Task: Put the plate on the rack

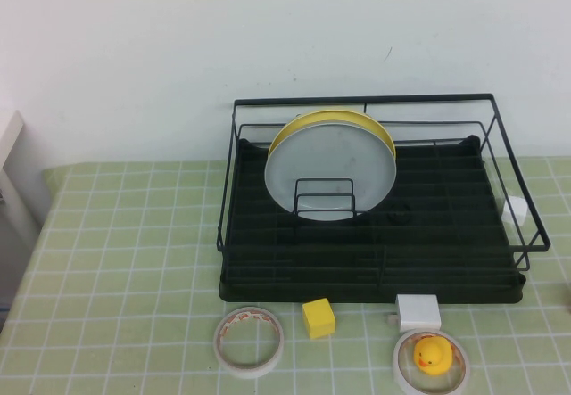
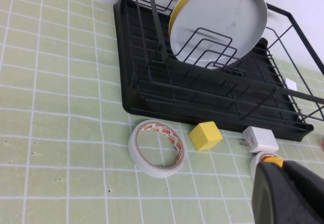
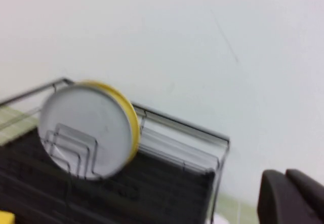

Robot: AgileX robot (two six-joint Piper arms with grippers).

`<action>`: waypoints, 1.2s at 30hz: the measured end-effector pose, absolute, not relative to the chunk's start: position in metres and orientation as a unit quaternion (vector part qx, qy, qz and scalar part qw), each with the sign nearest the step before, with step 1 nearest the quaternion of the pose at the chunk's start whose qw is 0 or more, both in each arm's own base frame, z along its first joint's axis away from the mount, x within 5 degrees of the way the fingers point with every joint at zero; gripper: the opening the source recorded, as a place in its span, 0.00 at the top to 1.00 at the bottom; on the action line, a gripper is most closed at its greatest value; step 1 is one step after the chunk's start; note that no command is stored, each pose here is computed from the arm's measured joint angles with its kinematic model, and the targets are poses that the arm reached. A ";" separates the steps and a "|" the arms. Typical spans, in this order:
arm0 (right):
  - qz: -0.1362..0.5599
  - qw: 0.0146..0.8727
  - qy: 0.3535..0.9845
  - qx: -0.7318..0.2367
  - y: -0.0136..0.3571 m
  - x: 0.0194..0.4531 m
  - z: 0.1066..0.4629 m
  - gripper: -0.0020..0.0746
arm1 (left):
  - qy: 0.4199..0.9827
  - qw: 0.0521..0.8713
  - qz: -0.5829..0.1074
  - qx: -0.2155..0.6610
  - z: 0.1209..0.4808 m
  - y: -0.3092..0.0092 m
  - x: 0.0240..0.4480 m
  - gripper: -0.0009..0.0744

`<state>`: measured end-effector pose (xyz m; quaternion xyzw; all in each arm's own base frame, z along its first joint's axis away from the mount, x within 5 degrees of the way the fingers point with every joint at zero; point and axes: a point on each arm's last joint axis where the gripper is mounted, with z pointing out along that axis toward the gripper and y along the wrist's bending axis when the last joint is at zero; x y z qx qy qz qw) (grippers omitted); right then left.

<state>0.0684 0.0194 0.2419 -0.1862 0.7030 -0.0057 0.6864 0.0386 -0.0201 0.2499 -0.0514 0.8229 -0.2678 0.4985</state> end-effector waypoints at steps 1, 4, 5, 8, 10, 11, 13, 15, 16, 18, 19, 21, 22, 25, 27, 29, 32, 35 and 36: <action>-0.003 0.686 0.708 -0.168 0.018 0.067 0.236 0.97 | 0.823 0.499 -0.268 -0.051 0.250 -0.020 0.039 0.99; -0.016 0.680 0.724 -0.117 0.010 0.064 0.216 0.97 | 0.823 0.499 -0.268 -0.051 0.250 -0.020 0.039 0.99; -0.014 0.675 0.732 -0.091 0.007 0.063 0.210 0.97 | 0.823 0.499 -0.268 -0.051 0.250 -0.020 0.039 0.99; -0.021 0.652 0.758 -0.021 0.000 0.058 0.193 0.97 | 0.823 0.499 -0.268 -0.051 0.250 -0.020 0.039 0.99; -0.038 0.644 0.764 0.014 -0.005 0.056 0.184 0.97 | 0.823 0.499 -0.268 -0.051 0.250 -0.020 0.039 0.99; -0.049 0.640 0.766 0.026 -0.007 0.055 0.182 0.97 | 0.823 0.499 -0.268 -0.051 0.250 -0.020 0.039 0.99; -0.068 0.636 0.768 0.035 -0.009 0.054 0.181 0.97 | 0.823 0.499 -0.268 -0.051 0.250 -0.020 0.039 0.99; -0.075 0.629 0.773 0.041 -0.010 0.054 0.180 0.97 | 0.823 0.498 -0.268 -0.051 0.250 -0.020 0.038 0.99; -0.075 0.625 0.776 0.043 -0.011 0.054 0.179 0.97 | 0.823 0.498 -0.268 -0.051 0.250 -0.020 0.038 0.99; -0.068 0.619 0.781 0.044 -0.010 0.053 0.178 0.97 | 0.823 0.498 -0.268 -0.051 0.250 -0.020 0.038 0.99; -0.061 0.616 0.785 0.043 -0.010 0.053 0.177 0.97 | 0.823 0.498 -0.268 -0.051 0.250 -0.020 0.038 0.99; -0.040 0.605 0.794 0.042 -0.008 0.053 0.174 0.97 | 0.823 0.498 -0.268 -0.051 0.250 -0.020 0.038 0.99; -0.031 0.600 0.798 0.042 -0.007 0.053 0.173 0.97 | 0.823 0.498 -0.268 -0.051 0.250 -0.020 0.038 0.99; -0.007 0.590 0.806 0.038 -0.005 0.052 0.171 0.97 | 0.823 0.498 -0.268 -0.051 0.250 -0.020 0.038 0.99; 0.004 0.589 0.807 0.039 -0.004 0.052 0.171 0.97 | 0.823 0.498 -0.268 -0.051 0.250 -0.020 0.038 0.99; 0.004 0.589 0.807 0.039 -0.004 0.052 0.171 0.97 | 0.823 0.498 -0.268 -0.051 0.250 -0.020 0.038 0.99; -0.005 0.589 0.808 0.027 -0.005 0.052 0.171 0.97 | 0.823 0.498 -0.268 -0.051 0.250 -0.020 0.038 0.99; -0.006 0.588 0.808 0.025 -0.004 0.052 0.171 0.97 | 0.823 0.498 -0.268 -0.051 0.250 -0.020 0.038 0.99; -0.006 0.588 0.808 0.025 -0.004 0.052 0.171 0.97 | 0.823 0.498 -0.268 -0.051 0.250 -0.020 0.038 0.99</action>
